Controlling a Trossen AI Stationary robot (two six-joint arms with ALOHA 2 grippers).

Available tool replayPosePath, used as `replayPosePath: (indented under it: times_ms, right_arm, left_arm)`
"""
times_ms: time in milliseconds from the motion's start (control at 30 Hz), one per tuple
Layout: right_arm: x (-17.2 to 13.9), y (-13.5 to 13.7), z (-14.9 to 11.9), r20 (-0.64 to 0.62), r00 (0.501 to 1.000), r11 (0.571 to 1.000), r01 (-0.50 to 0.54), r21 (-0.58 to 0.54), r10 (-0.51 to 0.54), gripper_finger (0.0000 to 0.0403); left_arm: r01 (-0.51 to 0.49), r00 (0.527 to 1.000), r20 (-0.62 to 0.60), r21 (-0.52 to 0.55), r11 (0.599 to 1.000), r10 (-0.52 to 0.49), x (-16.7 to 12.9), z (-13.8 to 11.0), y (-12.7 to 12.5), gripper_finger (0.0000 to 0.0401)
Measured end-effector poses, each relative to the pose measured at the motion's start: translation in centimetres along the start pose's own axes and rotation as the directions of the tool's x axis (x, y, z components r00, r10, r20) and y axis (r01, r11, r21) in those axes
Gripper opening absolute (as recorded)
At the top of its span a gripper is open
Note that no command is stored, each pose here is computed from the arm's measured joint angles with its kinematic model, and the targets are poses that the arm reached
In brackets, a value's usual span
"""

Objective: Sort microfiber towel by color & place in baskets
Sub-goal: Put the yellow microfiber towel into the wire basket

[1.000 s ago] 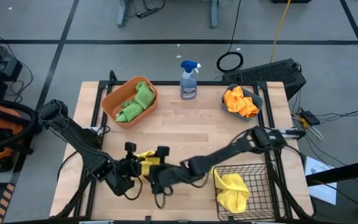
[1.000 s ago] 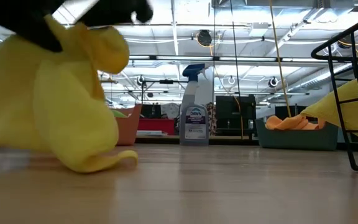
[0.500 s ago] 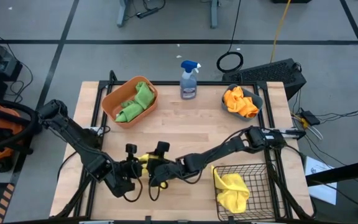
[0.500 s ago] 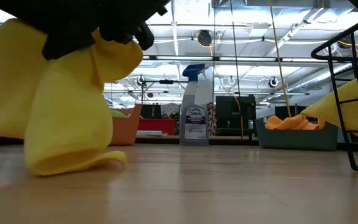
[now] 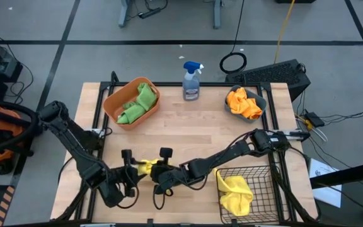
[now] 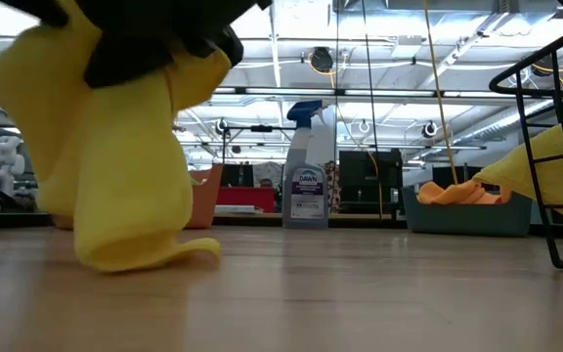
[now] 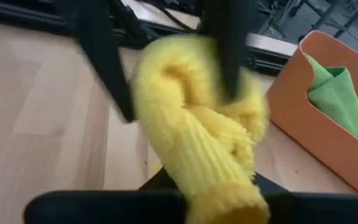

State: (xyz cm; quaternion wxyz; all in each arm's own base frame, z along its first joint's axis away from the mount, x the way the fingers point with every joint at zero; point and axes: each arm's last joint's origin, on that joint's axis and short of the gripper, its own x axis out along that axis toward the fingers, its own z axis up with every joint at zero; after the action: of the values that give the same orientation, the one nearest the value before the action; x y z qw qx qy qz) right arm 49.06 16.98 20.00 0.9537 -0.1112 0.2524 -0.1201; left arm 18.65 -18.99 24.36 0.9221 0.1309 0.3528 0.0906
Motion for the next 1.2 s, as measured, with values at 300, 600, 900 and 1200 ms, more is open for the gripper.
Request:
replayPosePath:
  times_ms: [300,600,900,1200]
  right_arm:
    - [-6.3,-2.4,4.2,-0.006,1.0,0.999,-0.007,-0.038,0.007,0.0009]
    - [-12.6,-6.0,7.9,0.06,0.996,0.996,0.067,-0.055,-0.064,0.0014]
    - [-15.9,-5.3,10.6,0.259,0.966,0.998,0.035,-0.056,-0.019,0.0015]
    - [-15.9,-5.5,10.9,0.286,0.955,0.995,0.089,-0.033,-0.076,0.0015]
  left_arm:
    - [-0.154,0.977,0.151,0.001,0.988,0.152,-1.3,1.0,0.3,0.0324]
    - [-0.125,0.985,0.129,0.042,0.991,0.119,-1.4,0.2,-0.1,0.0327]
    - [-0.036,0.984,0.181,0.157,0.987,0.007,-0.2,0.0,-1.4,0.0327]
    - [0.152,0.893,0.401,0.158,0.976,-0.204,0.6,3.9,-2.2,0.0327]
